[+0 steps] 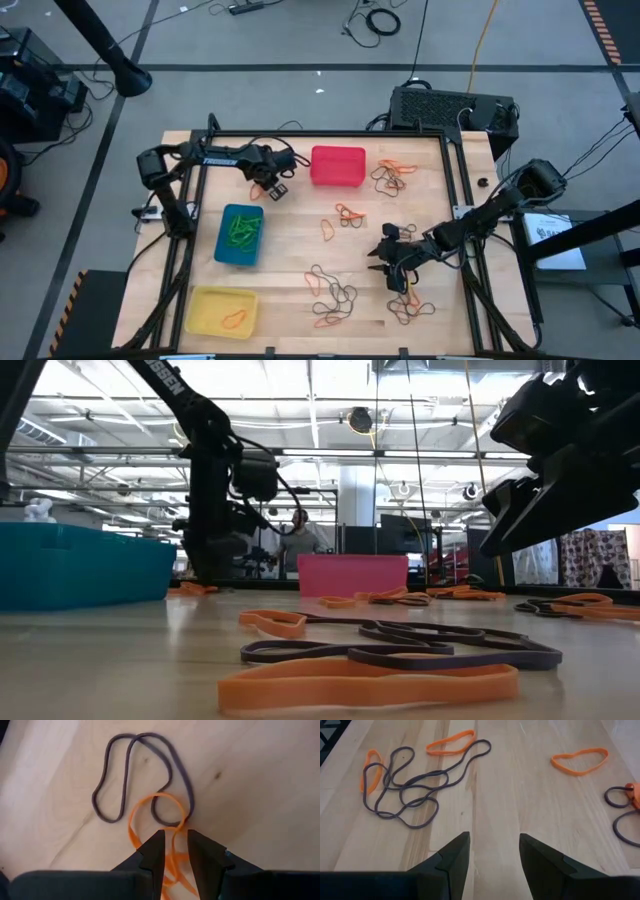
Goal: Sort rubber bands into baskets
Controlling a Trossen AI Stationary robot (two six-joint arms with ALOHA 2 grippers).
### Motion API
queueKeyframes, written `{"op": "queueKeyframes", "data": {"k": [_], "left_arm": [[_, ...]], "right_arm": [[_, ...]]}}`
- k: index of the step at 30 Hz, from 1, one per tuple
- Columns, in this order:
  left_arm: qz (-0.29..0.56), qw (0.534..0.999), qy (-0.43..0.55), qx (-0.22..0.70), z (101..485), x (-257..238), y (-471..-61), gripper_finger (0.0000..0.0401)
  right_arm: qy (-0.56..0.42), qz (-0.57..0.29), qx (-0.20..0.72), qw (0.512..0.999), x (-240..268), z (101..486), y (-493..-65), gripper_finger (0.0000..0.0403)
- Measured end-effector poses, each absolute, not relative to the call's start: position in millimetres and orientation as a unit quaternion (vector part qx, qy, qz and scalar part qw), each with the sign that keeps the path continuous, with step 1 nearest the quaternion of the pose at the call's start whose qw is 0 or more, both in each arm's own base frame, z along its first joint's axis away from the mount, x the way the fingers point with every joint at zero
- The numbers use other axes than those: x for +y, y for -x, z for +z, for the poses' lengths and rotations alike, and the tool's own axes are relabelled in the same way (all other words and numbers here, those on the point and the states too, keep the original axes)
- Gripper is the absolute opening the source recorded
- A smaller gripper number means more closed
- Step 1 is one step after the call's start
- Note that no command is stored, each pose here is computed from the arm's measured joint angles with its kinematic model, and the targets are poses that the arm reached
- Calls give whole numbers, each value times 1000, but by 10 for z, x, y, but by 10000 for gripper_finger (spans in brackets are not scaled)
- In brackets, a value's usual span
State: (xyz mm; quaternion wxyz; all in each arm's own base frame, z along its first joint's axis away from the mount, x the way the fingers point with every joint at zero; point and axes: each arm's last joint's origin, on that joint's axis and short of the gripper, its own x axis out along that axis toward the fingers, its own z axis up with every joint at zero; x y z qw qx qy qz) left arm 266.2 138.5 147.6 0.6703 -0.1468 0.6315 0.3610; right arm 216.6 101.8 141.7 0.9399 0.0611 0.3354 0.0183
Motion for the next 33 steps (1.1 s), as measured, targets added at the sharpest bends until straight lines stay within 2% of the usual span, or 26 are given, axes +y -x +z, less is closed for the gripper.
{"op": "queueKeyframes", "data": {"k": [6,19,22,26,33], "left_arm": [[355,654,144,653,1453,1377,-2622,91],[336,652,163,660,1369,1389,-2628,90],[338,652,163,659,1367,1389,-2630,70],[351,649,145,659,1395,1362,-2630,12],[370,687,115,615,1743,1255,-2600,5]], "right_arm": [[-65,17,335,940,1018,1416,-2166,165],[-86,10,336,938,1019,1416,-2166,165],[-85,13,336,938,1033,1416,-2159,165],[-82,21,337,938,1069,1416,-2141,165],[-77,32,338,937,1117,1416,-2117,165]]}}
